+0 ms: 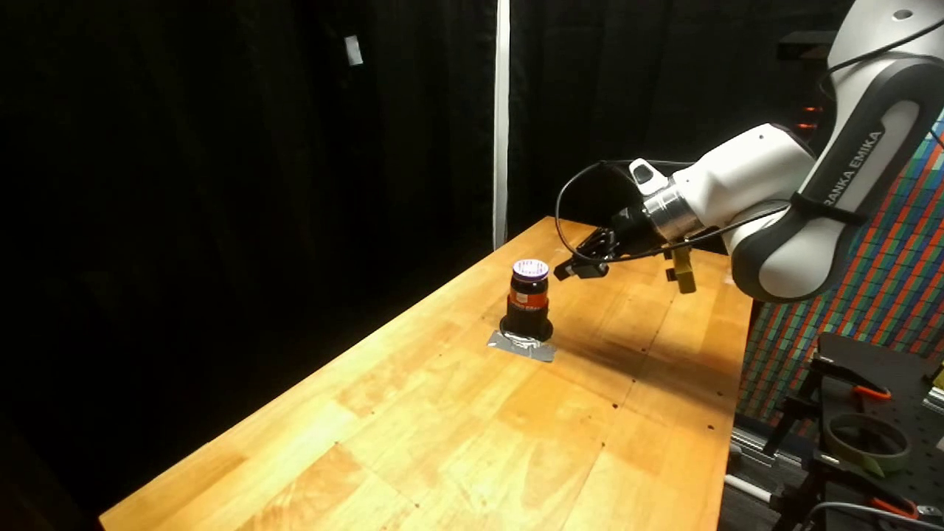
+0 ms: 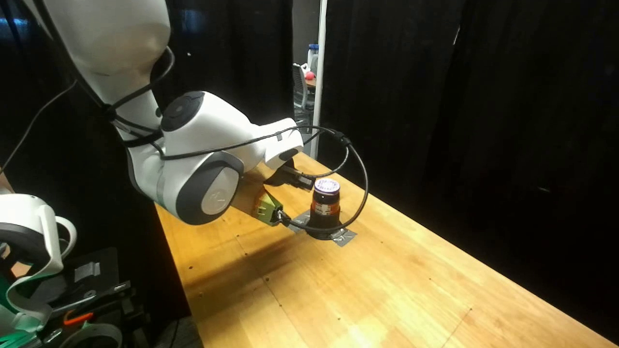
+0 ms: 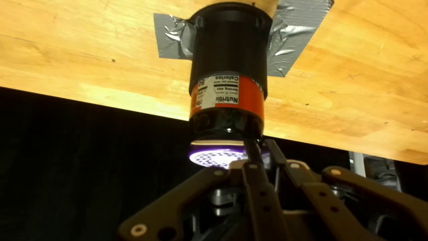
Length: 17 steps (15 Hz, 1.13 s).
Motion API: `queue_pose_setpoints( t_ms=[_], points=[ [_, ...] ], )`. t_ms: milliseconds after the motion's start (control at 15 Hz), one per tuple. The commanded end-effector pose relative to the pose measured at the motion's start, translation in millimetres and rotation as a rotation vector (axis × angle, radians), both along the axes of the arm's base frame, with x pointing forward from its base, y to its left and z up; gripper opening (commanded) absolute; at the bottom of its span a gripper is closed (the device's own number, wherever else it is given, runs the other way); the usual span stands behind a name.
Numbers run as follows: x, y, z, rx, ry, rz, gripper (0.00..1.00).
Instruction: Put a rubber band around the base of the cup
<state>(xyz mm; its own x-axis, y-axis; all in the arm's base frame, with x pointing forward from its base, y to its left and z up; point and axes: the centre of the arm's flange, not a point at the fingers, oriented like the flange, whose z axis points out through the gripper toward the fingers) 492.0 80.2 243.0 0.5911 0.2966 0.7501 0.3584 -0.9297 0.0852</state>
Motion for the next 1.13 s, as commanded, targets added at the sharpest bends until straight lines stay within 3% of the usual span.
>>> queue_pose_setpoints(
  t_ms=[0,267,533,867,933,1000,1067],
  points=[
    [11.8,-5.4,20.9,-0.108,0.093,-0.081,0.37],
    [18.2,-23.2,44.2,-0.210,0.341,-0.175,0.66],
    [19.3,-44.1,65.7,-0.295,0.587,-0.179,0.96],
    [24.7,-40.1,68.6,-0.442,0.861,-0.154,1.00],
    [31.9,-37.4,69.6,-0.448,0.884,-0.163,1.00],
    [7.7,-50.9,22.2,-0.427,0.835,-0.159,1.00],
    [12.2,-46.4,29.3,-0.440,0.857,-0.158,1.00]
  ],
)
